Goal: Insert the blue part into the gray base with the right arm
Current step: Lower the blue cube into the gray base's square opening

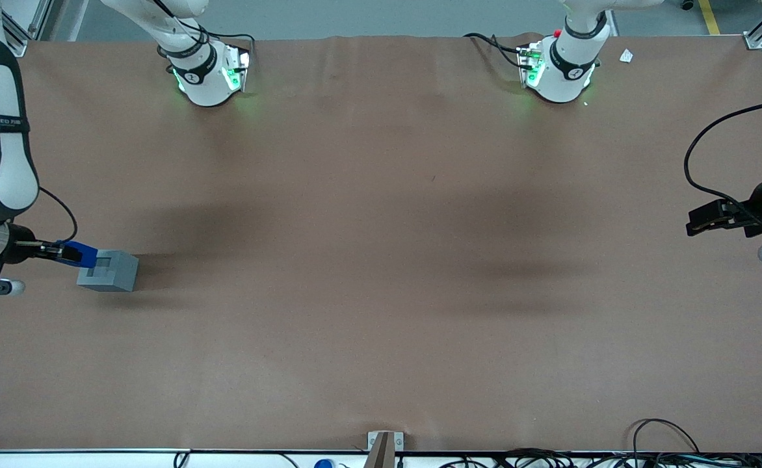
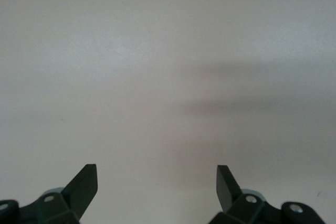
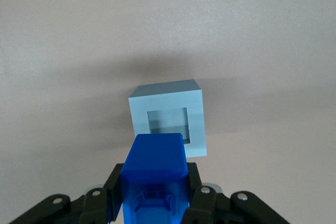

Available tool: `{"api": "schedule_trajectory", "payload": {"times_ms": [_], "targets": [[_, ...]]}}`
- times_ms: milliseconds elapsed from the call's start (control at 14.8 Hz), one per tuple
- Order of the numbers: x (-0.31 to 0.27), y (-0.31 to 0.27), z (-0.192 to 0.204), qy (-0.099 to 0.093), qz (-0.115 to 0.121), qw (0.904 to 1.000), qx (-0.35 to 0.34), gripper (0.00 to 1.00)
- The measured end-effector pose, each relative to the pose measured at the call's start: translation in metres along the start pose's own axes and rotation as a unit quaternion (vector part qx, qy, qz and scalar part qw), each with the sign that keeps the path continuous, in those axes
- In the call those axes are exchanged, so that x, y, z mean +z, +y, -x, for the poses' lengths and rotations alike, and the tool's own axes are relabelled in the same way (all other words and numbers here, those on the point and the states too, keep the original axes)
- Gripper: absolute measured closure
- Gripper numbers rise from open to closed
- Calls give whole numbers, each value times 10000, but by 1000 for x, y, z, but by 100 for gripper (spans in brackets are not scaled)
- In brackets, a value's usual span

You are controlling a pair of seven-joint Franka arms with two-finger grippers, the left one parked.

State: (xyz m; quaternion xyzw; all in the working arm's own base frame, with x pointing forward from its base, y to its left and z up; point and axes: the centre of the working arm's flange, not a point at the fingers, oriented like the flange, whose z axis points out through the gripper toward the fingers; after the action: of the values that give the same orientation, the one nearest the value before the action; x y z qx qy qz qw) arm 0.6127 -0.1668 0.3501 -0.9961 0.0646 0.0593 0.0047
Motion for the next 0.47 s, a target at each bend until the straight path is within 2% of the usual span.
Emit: {"api": "schedule_trajectory", "payload": {"times_ms": [475], "targets": [[21,1,8,220,30,9998,20,49]]}}
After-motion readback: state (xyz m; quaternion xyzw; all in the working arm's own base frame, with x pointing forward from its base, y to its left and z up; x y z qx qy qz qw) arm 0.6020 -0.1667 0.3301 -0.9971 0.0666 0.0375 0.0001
